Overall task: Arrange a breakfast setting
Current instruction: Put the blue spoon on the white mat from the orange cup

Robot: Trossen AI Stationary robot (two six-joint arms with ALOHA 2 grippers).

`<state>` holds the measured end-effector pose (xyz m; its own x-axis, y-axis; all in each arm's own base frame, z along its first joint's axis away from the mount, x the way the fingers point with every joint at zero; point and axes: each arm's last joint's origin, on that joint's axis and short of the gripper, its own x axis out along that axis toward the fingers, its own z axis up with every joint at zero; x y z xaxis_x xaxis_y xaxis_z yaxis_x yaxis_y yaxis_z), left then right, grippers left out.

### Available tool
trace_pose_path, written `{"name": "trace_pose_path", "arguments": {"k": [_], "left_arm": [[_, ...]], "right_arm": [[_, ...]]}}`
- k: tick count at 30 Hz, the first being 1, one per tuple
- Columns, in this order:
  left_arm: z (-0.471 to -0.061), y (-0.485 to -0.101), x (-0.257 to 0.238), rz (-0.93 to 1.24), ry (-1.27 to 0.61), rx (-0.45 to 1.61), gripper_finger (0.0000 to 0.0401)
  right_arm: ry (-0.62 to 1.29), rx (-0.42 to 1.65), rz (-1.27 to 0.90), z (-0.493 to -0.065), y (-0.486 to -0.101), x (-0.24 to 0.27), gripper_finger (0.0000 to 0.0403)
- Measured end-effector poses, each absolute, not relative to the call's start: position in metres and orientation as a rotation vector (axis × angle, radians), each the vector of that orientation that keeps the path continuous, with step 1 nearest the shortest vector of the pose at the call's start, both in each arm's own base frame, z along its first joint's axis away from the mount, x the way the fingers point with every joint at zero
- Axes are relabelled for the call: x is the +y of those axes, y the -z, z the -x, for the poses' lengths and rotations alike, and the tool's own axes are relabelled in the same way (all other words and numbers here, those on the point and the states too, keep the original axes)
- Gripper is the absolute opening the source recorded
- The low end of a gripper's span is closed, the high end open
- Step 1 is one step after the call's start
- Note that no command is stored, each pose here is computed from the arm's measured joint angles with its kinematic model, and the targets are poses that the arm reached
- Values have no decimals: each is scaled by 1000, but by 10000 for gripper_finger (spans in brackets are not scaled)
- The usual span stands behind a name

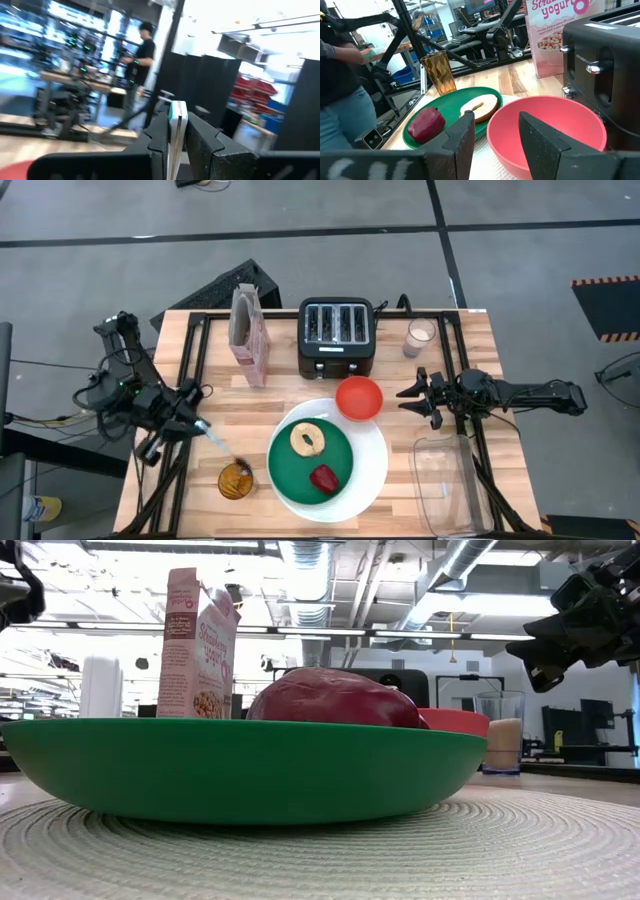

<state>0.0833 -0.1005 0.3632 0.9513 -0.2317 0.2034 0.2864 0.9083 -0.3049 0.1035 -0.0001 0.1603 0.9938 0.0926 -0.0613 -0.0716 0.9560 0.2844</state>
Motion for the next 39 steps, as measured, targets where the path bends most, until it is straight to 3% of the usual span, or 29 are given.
{"name": "trace_pose_path", "arguments": {"k": [12,27,39], "left_arm": [[-113,-363,-63,261,-162,-213,29],[-144,-354,-45,479,-226,-226,29],[-184,-337,-52,602,-179,-172,29]], "right_arm": [[-83,74,-286,-104,-160,0,176],[-78,57,-293,-104,-162,-1,176],[-45,-132,-837,-103,-179,-4,176]]}}
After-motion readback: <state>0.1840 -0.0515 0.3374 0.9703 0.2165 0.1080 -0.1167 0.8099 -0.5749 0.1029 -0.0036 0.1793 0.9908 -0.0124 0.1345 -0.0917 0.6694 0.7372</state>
